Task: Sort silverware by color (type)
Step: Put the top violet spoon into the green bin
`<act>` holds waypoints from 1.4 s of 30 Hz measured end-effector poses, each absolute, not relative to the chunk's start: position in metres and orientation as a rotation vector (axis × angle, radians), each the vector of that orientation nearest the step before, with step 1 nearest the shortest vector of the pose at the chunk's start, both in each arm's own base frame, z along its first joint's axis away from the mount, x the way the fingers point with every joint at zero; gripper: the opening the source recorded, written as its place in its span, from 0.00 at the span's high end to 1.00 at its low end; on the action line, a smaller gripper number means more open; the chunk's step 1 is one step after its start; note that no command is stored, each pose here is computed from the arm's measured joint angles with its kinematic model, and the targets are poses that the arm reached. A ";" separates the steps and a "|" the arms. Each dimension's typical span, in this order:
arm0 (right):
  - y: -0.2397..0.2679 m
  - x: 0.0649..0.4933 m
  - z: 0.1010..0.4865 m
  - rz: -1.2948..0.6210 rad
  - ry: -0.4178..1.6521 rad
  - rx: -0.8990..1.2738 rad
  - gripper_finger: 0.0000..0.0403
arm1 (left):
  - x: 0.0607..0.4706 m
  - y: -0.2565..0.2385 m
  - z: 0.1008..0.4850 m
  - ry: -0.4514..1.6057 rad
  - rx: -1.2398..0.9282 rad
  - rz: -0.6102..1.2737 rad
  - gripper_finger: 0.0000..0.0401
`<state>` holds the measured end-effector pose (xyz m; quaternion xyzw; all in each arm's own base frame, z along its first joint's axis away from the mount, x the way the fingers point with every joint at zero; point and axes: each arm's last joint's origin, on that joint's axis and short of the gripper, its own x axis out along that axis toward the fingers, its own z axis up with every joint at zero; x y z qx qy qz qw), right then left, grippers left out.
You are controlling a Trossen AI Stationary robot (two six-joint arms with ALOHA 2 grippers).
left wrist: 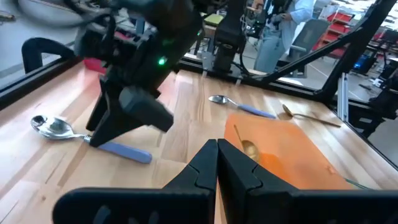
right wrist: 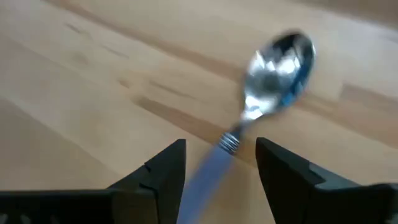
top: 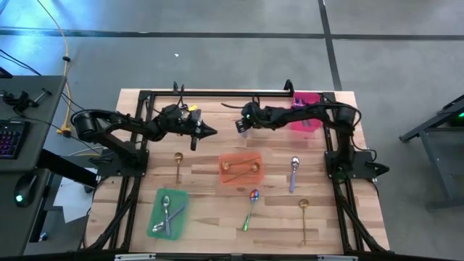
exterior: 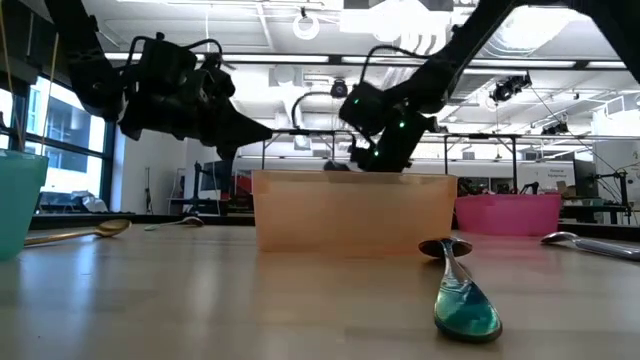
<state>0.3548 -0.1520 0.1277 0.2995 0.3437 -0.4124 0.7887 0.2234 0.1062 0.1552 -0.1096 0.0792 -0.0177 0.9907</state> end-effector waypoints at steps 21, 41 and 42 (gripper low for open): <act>-0.110 0.372 0.132 -0.676 0.823 0.443 0.98 | 0.202 0.098 0.146 0.078 -0.297 -0.009 1.00; -0.092 0.362 0.138 -0.463 0.388 0.463 1.00 | 0.197 0.088 0.141 0.061 -0.335 0.008 0.81; -0.092 0.363 0.137 -0.470 0.424 0.465 0.99 | 0.197 0.088 0.142 0.061 -0.332 0.009 0.80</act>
